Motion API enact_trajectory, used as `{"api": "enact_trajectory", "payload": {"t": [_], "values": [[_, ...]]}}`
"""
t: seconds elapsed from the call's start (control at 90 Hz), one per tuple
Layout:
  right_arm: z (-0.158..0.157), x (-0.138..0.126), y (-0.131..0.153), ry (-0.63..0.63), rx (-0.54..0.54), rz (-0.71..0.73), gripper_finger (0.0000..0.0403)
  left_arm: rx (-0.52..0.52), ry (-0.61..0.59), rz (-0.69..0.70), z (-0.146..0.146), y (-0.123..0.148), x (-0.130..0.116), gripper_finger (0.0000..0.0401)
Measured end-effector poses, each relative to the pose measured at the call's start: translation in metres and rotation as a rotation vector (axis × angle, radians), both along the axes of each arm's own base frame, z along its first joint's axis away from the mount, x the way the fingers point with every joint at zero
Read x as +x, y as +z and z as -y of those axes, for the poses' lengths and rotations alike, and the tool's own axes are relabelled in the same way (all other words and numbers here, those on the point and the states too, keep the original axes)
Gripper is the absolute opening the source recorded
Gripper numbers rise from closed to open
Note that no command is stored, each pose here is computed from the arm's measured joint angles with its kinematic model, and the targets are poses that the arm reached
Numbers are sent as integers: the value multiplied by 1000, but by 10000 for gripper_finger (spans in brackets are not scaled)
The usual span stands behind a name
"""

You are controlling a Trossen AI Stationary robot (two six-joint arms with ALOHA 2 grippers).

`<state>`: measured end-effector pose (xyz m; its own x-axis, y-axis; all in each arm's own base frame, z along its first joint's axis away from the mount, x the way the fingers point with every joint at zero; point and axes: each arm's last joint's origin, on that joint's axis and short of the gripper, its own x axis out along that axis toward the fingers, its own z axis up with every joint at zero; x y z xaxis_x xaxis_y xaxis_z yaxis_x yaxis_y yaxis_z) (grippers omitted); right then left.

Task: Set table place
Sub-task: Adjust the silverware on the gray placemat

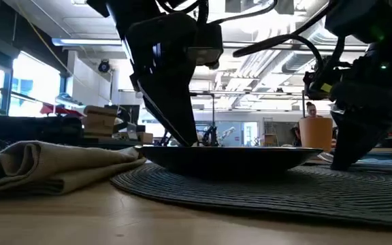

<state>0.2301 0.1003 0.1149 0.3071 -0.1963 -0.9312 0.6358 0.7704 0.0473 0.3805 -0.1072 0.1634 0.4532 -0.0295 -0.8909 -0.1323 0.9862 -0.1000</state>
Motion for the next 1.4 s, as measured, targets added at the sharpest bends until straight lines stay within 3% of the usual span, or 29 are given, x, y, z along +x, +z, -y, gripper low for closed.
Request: {"api": "enact_trajectory", "payload": {"t": [0.089, 0.422, 0.8, 0.989, 1.233, 1.4], "values": [[0, -1, 1, 5, 8, -5, 11, 0, -1, 0, 0, 0, 0, 161], [3, -11, 26, -38, 105, 32, 2, 4, -8, -3, 0, 3, 1, 161], [7, -32, 75, 7, 194, 175, 1, 105, -139, 151, 7, 53, 25, 161], [11, -38, 101, 109, 221, 326, 0, 241, -279, 262, 8, 84, 37, 161], [6, -31, 116, 247, 261, 470, 0, 588, -413, 361, 3, 105, 48, 161], [2, -26, 117, 293, 273, 511, 0, 639, -480, 349, -2, 102, 51, 161]]}}
